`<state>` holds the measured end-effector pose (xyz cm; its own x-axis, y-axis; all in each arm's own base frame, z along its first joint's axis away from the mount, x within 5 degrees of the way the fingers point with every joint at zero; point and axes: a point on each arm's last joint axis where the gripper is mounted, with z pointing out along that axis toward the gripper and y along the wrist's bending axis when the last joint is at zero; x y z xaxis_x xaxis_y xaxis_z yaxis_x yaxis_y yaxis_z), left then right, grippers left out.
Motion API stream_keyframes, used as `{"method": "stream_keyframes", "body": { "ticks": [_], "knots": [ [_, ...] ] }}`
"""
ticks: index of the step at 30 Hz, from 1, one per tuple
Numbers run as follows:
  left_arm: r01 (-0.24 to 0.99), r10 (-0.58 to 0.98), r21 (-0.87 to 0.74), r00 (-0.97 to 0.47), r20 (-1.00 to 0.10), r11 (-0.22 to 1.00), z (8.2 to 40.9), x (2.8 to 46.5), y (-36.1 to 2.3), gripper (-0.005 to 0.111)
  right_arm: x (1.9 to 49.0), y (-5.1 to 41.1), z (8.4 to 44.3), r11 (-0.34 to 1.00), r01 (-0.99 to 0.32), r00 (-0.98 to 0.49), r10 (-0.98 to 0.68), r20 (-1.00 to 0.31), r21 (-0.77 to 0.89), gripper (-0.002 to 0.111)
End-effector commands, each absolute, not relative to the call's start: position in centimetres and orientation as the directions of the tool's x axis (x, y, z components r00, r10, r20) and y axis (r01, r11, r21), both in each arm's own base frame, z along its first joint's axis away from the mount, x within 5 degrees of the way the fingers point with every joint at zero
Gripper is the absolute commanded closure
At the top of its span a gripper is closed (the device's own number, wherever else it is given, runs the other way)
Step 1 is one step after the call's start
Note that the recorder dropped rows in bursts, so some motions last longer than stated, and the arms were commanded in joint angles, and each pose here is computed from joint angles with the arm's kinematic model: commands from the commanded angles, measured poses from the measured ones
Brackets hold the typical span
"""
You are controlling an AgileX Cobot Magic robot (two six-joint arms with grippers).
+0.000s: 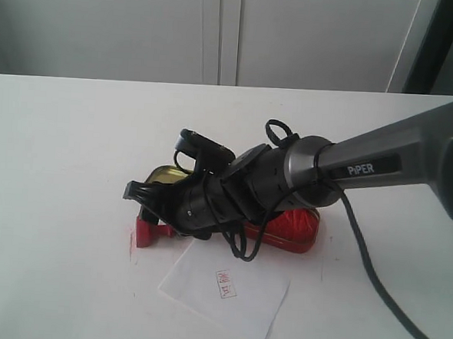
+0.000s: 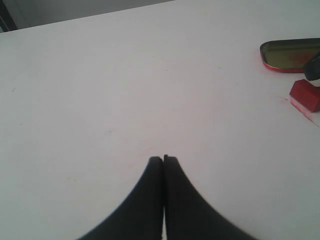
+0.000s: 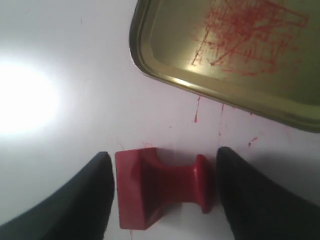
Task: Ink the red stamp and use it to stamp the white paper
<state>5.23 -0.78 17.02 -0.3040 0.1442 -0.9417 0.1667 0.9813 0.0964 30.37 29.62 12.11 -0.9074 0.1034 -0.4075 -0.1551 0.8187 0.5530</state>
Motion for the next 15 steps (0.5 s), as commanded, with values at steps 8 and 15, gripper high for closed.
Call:
{"method": "stream_keyframes", "body": {
  "ticks": [8,15],
  "knots": [
    [0.164,0.143,0.097,-0.301,-0.943,0.982,17.0,5.2,-0.8,0.107,30.9,29.0,15.2,0.820,-0.184,-0.852,0.142,-0.504,0.541,0.055],
    [0.164,0.143,0.097,-0.301,-0.943,0.982,17.0,5.2,-0.8,0.107,30.6,29.1,15.9,0.806,-0.199,-0.857,0.133,-0.498,0.557,0.083]
  ]
}}
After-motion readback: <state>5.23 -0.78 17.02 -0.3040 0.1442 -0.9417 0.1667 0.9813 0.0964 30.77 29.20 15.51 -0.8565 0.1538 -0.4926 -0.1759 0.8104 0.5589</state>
